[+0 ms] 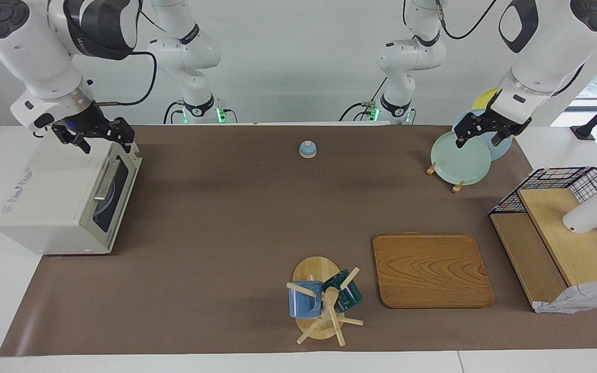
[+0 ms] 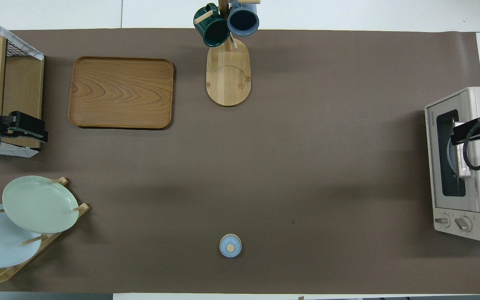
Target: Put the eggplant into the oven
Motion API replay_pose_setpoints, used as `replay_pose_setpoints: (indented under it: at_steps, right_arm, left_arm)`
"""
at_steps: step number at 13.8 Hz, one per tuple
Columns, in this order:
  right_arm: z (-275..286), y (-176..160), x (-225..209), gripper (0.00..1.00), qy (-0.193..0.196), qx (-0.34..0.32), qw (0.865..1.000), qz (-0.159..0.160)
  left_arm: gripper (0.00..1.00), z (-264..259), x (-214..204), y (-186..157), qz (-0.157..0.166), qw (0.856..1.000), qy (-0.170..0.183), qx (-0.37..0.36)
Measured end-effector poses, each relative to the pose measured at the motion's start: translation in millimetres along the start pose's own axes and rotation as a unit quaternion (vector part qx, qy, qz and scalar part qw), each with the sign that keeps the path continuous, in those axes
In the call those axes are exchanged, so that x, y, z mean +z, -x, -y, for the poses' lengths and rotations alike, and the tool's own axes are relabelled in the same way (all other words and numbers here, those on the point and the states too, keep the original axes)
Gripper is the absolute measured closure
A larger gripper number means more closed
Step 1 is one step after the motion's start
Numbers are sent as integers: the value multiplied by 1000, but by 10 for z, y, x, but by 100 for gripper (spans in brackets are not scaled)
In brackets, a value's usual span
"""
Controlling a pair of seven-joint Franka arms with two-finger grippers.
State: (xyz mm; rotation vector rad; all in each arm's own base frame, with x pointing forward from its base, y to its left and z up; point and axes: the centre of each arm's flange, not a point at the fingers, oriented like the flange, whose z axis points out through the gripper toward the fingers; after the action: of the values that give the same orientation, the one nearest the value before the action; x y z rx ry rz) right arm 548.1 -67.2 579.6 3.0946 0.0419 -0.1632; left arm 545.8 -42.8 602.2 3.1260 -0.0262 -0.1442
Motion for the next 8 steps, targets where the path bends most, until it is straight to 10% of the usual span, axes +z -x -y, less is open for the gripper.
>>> replay_pose_setpoints:
  at_steps: [8]
  right_arm:
    - [-45, 0, 4, 0, 0, 4, 1000, -1]
  left_arm:
    - [0, 0, 0, 0, 0, 1000, 0, 0]
